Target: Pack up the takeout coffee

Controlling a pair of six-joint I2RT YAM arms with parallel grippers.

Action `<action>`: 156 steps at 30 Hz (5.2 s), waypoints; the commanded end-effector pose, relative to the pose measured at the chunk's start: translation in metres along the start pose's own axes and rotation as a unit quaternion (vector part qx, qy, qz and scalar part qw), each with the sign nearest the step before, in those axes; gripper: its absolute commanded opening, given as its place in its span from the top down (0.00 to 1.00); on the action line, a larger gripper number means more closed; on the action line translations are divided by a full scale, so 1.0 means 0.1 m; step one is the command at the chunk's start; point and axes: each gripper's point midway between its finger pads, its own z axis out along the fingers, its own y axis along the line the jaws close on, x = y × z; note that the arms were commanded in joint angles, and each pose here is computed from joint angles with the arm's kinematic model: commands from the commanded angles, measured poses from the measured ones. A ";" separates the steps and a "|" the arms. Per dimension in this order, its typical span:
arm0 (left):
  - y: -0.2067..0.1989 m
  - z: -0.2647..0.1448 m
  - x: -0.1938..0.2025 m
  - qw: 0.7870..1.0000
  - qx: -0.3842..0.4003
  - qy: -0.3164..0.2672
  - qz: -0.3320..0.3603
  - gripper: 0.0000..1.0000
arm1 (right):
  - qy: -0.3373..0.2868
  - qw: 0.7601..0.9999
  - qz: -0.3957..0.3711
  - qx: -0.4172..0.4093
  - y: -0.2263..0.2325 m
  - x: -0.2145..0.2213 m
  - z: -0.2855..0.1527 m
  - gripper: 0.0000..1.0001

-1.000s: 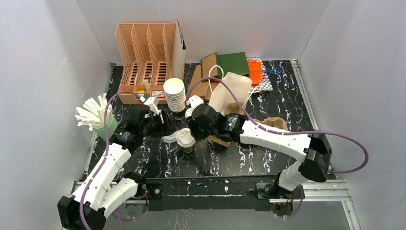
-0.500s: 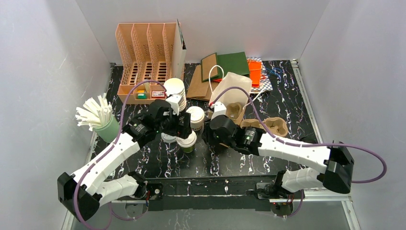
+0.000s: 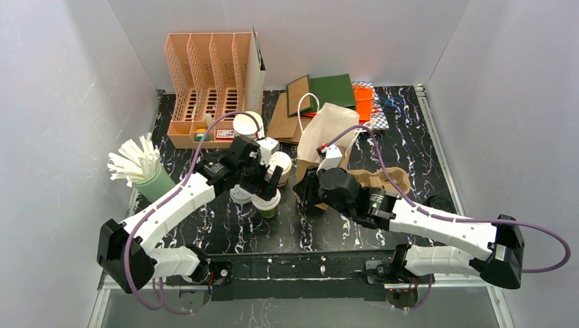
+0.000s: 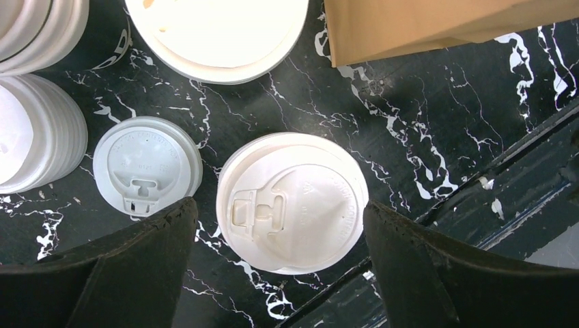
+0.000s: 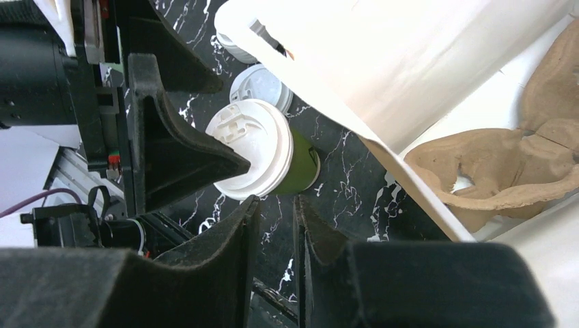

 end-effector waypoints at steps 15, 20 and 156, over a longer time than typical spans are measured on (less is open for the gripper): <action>-0.16 0.00 0.05 0.999 0.015 0.034 0.016 0.18 | -0.043 0.999 0.014 -0.004 0.04 -0.20 -0.03 0.67; -0.14 -0.01 0.07 0.999 0.001 0.040 0.023 0.21 | -0.042 0.999 0.012 -0.002 0.03 -0.19 -0.03 0.66; 0.08 -0.60 -0.23 0.983 -0.153 -0.073 -0.065 0.07 | 0.042 0.995 -0.050 -0.076 0.17 0.04 0.28 0.48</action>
